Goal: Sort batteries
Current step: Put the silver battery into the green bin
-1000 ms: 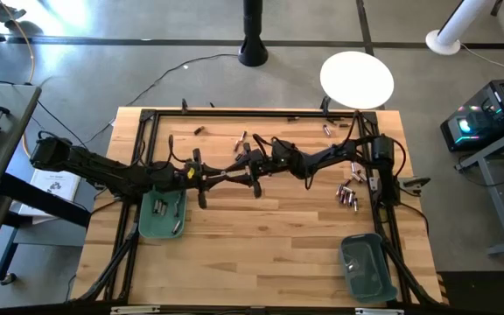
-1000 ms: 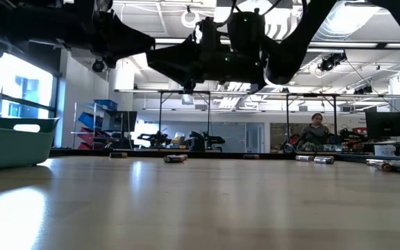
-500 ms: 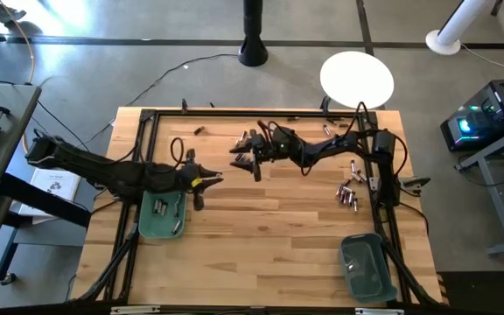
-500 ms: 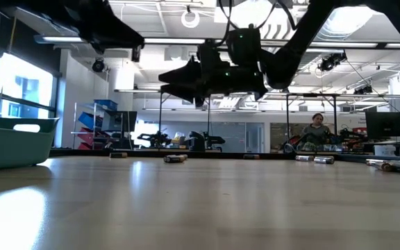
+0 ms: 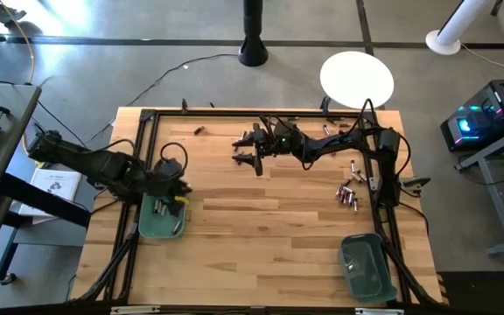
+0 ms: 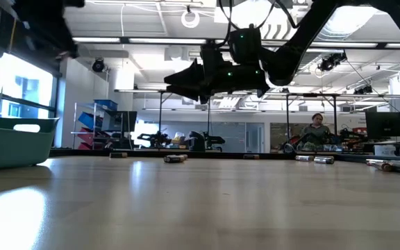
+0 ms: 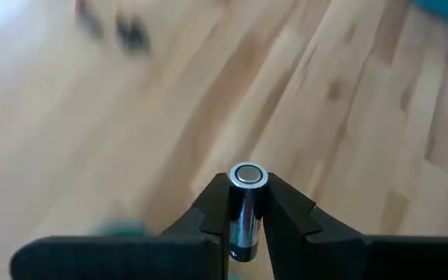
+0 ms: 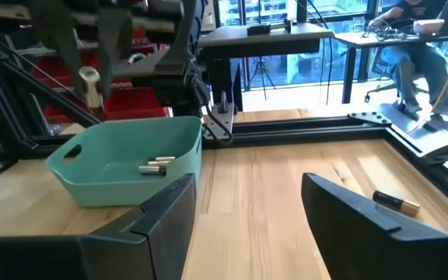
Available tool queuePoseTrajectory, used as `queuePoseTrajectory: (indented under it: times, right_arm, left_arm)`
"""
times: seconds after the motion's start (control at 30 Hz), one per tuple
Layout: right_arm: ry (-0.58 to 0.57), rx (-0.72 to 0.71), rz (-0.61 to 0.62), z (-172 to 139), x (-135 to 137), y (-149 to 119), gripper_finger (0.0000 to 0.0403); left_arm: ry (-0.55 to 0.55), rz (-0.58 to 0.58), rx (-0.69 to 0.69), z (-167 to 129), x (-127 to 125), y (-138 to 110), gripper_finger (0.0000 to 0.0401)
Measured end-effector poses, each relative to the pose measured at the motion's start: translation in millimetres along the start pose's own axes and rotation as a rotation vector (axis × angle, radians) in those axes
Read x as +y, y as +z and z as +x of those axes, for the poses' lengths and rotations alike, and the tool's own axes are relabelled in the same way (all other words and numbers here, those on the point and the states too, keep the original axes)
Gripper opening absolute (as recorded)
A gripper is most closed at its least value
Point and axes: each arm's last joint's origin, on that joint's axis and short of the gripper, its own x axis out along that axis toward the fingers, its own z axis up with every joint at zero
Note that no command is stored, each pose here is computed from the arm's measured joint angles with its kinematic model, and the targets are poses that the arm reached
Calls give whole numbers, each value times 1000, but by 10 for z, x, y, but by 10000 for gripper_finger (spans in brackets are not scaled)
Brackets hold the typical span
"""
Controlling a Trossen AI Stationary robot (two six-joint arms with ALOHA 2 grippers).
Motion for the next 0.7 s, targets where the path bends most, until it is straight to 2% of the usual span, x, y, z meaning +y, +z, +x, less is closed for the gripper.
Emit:
queuePoseTrajectory:
  times: [0.17, 0.3, 0.47, 0.57, 0.7]
  right_arm:
    - [5, 4, -31, 8, 20, -4, 226]
    - [8, 9, -29, 12, 29, -10, 226]
    - [18, 28, -24, 26, 69, -32, 226]
    - [30, 29, -26, 43, 114, -33, 226]
    - [44, 30, -34, 61, 162, -36, 226]
  left_arm:
    - [70, -191, 221, 68, 32, -280, 39]
    - [125, -321, 304, 204, 98, -460, 39]
    - [182, -448, 347, 395, 203, -623, 39]
    - [179, -516, 369, 486, 238, -682, 39]
    - [248, -602, 375, 566, 334, -757, 39]
